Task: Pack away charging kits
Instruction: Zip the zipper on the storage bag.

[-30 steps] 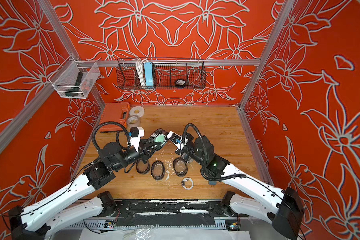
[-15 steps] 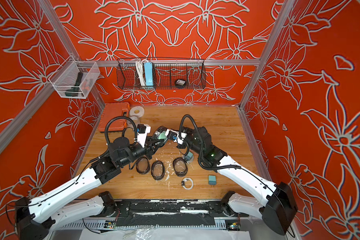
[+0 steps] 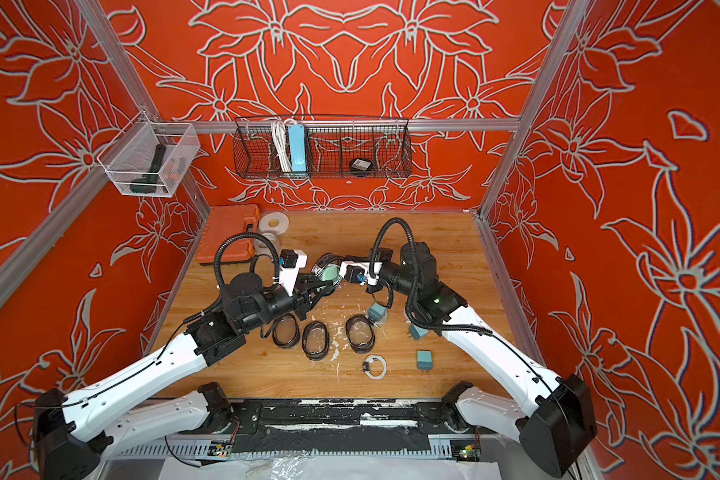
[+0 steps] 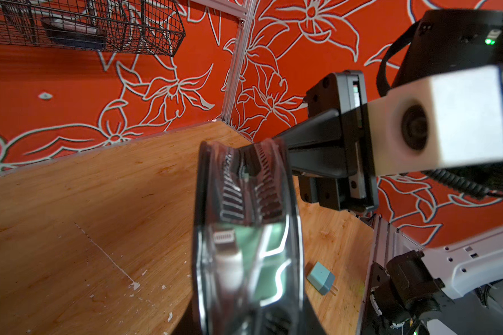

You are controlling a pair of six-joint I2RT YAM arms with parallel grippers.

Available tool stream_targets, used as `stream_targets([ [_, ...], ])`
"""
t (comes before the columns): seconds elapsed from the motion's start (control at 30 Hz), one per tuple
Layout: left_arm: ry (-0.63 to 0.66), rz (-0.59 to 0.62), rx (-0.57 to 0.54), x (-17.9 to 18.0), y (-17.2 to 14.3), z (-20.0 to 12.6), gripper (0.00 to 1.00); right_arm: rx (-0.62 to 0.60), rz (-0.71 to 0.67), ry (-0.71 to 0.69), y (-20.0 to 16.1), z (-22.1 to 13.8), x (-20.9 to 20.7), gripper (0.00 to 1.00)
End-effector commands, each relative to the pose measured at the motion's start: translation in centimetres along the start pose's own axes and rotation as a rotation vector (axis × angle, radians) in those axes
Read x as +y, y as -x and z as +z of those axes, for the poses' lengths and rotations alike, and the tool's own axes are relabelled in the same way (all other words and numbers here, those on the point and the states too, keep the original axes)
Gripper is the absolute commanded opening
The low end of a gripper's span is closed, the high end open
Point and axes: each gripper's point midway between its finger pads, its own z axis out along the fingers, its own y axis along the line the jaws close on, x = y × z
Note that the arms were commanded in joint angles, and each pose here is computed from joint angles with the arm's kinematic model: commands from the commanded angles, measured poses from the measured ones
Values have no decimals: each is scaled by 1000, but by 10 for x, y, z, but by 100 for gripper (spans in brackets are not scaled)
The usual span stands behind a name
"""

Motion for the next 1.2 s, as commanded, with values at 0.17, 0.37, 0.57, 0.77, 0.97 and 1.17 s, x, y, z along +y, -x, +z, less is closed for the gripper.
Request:
stream_targets([
  [0.17,22,-14,129,7,-32,9,0,-24,-184,-132,19,-18,-52,0],
  [0.37,-85,10,-11,-17,5,-4,0,-174,-53,-137,32,-29,-27,0],
  [0.57,-192,35,-189,-39,40,-25,0,-257,50,-159,49,-35,-7,0],
  [0.77,-245,27,-331,-49,65,-39,5,-357,156,-196,80,-31,-1,0],
  [0.97,-381,47,-457,-72,82,-58,30,-410,185,-214,101,-21,4,0],
  [1.17,-423,39,-578,-75,92,-73,57,-440,254,-258,111,-15,-2,0],
])
